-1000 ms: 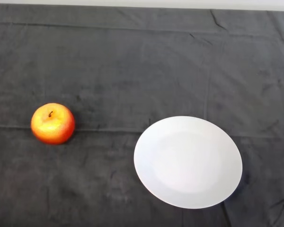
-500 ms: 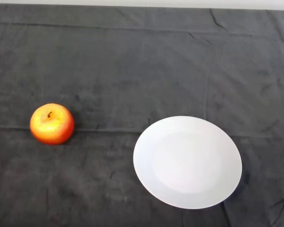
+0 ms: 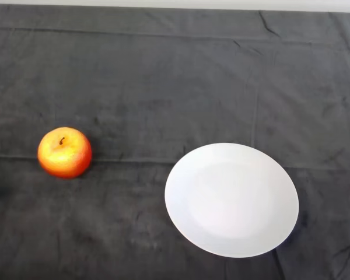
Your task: Move the apple to the plate
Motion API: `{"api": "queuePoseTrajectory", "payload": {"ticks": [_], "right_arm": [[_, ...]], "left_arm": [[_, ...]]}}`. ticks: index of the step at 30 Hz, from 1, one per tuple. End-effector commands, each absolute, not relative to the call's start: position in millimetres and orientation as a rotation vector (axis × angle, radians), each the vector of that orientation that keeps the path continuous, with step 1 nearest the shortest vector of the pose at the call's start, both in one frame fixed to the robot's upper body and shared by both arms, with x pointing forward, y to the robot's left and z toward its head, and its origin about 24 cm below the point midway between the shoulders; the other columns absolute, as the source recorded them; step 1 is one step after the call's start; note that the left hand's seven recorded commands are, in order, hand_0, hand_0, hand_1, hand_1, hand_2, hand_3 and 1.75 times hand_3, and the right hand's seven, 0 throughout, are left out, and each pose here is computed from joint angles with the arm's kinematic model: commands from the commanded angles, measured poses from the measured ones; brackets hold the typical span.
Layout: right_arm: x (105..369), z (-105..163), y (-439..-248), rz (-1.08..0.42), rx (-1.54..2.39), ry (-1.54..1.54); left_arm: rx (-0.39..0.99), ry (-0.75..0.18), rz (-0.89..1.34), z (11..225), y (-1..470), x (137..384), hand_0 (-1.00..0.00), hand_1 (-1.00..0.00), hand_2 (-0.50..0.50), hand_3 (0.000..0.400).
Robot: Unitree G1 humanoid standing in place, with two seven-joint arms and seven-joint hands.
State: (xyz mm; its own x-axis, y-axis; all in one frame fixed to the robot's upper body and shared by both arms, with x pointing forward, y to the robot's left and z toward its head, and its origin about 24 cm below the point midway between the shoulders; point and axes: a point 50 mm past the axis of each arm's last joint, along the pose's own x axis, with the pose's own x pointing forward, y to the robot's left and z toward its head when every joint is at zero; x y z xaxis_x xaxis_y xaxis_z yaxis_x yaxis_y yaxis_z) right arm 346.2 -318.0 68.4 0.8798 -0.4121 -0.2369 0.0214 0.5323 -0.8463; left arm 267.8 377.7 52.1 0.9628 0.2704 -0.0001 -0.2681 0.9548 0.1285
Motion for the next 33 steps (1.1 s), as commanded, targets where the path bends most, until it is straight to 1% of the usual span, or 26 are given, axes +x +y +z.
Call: {"api": "queuePoseTrajectory", "payload": {"ticks": [1,7,19,33], "right_arm": [[339.4,61.4,-324.7,-0.278,-0.974,0.476],[339.4,61.4,-324.7,-0.278,-0.974,0.476],[339.3,61.4,-324.7,-0.278,-0.974,0.477],[339.3,61.4,-324.7,-0.278,-0.973,0.477]], "left_arm": [[0.177,-0.035,0.193,68.0,366.8,284.2,0.00,0.00,0.00,0.000],[0.220,-0.032,0.097,69.0,352.7,293.7,0.00,0.00,0.00,0.000],[0.307,-0.027,-0.074,64.2,318.0,310.4,0.00,0.00,0.00,0.000],[0.374,-0.022,-0.233,60.7,290.5,319.9,0.00,0.00,0.00,0.000]]}}
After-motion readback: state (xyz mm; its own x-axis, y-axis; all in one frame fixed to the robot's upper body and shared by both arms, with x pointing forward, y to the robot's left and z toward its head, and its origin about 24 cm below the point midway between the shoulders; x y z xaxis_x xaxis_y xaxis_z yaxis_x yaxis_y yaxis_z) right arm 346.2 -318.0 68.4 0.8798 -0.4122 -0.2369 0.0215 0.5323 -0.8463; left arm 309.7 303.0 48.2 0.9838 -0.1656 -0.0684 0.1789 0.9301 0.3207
